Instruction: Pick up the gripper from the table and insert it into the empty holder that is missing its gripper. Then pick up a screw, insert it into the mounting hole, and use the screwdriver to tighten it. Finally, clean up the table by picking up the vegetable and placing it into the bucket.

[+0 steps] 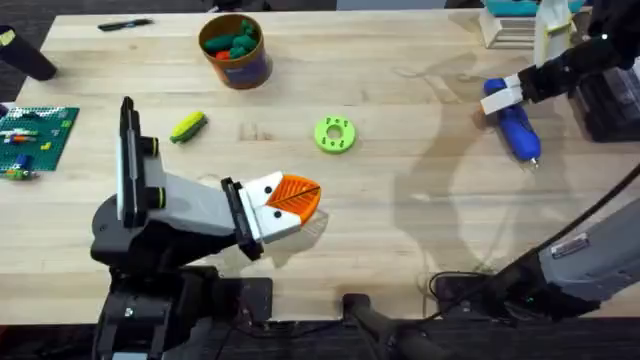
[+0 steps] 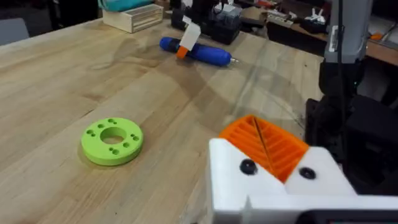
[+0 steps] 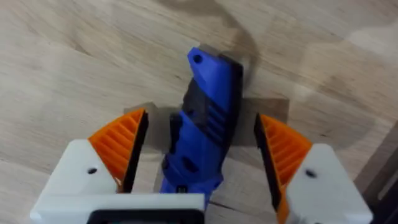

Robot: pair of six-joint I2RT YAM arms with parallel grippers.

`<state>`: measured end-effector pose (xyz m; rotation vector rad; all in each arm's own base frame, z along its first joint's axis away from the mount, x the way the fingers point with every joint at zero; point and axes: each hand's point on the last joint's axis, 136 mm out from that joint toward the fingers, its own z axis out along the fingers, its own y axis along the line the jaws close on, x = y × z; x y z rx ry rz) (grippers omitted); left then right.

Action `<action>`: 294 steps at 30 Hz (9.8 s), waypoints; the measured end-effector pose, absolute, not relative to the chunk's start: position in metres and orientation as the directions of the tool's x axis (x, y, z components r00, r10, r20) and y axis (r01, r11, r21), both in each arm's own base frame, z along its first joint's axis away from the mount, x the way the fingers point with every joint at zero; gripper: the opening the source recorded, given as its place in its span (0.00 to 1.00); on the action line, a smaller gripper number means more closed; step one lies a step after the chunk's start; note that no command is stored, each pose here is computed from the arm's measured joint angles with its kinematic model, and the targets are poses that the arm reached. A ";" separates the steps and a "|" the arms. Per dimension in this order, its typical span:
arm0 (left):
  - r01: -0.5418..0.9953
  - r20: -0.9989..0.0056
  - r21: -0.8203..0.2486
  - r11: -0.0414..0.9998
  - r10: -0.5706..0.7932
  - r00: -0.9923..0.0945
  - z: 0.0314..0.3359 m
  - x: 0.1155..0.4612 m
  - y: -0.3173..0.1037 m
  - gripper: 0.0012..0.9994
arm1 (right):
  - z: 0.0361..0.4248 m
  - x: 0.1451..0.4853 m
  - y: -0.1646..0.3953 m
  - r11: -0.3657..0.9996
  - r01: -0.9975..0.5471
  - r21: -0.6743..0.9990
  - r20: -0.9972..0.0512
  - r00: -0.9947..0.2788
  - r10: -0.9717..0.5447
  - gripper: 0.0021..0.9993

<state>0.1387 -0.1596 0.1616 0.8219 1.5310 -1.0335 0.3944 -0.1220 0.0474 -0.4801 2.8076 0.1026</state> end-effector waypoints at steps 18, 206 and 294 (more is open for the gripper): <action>0.902 -0.980 -0.190 0.388 -0.018 -0.199 0.162 0.139 -0.160 0.01 | 0.037 0.391 -0.127 0.943 -0.333 -0.006 -0.239 -0.915 -0.324 0.30; 0.903 -0.980 -0.191 0.384 -0.018 -0.199 0.162 0.138 -0.160 0.01 | 0.350 0.167 0.353 0.128 -0.962 -0.241 -0.950 0.260 0.171 0.02; 0.903 -0.980 -0.191 0.385 -0.018 -0.200 0.162 0.138 -0.160 0.01 | 0.250 0.405 0.201 0.209 -0.679 -0.703 -0.531 0.306 -0.790 0.01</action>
